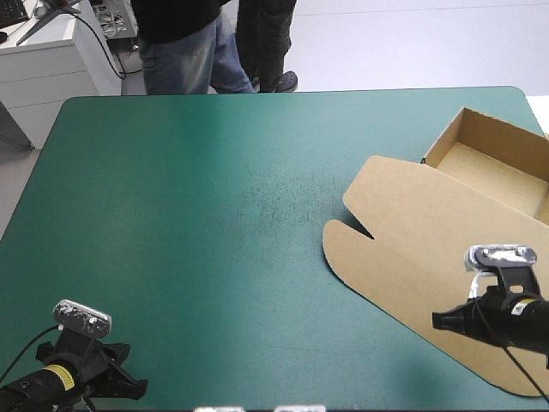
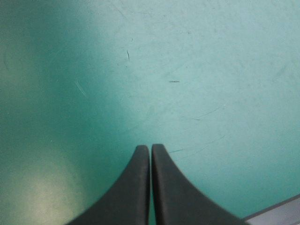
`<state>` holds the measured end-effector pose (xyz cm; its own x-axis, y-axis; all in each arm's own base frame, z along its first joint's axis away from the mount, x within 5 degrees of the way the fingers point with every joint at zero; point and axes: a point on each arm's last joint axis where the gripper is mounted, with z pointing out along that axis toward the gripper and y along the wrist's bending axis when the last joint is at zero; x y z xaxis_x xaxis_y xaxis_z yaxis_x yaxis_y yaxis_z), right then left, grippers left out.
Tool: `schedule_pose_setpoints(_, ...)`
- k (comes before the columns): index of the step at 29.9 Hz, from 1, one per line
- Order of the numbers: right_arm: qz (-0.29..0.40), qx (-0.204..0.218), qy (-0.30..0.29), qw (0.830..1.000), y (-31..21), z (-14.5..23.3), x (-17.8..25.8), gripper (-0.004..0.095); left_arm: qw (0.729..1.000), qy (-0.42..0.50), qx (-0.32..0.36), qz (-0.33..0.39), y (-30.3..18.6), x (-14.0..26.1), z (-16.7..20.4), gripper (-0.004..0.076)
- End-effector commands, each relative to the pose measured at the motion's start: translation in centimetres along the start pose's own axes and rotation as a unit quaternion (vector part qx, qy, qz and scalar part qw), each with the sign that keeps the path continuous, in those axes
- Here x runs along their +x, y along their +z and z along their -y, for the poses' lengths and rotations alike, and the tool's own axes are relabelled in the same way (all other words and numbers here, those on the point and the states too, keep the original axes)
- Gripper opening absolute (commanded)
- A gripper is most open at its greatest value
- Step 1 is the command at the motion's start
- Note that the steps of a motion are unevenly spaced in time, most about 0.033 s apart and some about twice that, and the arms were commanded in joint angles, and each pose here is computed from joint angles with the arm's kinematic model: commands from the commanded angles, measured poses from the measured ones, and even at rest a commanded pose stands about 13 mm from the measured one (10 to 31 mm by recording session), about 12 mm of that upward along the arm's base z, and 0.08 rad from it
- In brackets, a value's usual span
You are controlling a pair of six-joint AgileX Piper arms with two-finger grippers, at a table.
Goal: Fold the box
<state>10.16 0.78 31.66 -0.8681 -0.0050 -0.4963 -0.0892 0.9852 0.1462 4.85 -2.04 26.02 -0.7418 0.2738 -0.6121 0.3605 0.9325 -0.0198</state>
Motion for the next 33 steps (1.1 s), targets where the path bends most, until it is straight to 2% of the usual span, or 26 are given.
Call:
schedule_pose_setpoints(1, 0.039, -0.006, -0.008, 0.999, 0.5, -0.3, 1.3, 0.0, 0.999, -0.008, 0.016, 0.034, -0.5, -1.0, 0.3, -0.0008)
schedule_pose_setpoints(8, 0.086, -0.013, -0.034, 0.996, 1.0, -0.8, 4.6, 0.0, 0.998, -0.026, 0.048, 0.035, -0.5, -1.1, 0.9, -0.0008)
schedule_pose_setpoints(16, 0.158, -0.016, -0.076, 0.984, 0.5, -1.4, 6.1, 0.0, 0.994, -0.048, 0.09, 0.037, -0.6, -1.2, 1.6, -0.0008)
schedule_pose_setpoints(33, 0.164, -0.015, -0.077, 0.983, 0.8, -1.4, 6.8, 0.0, 0.993, -0.053, 0.1, 0.038, -0.7, -1.2, 1.8, -0.0008)
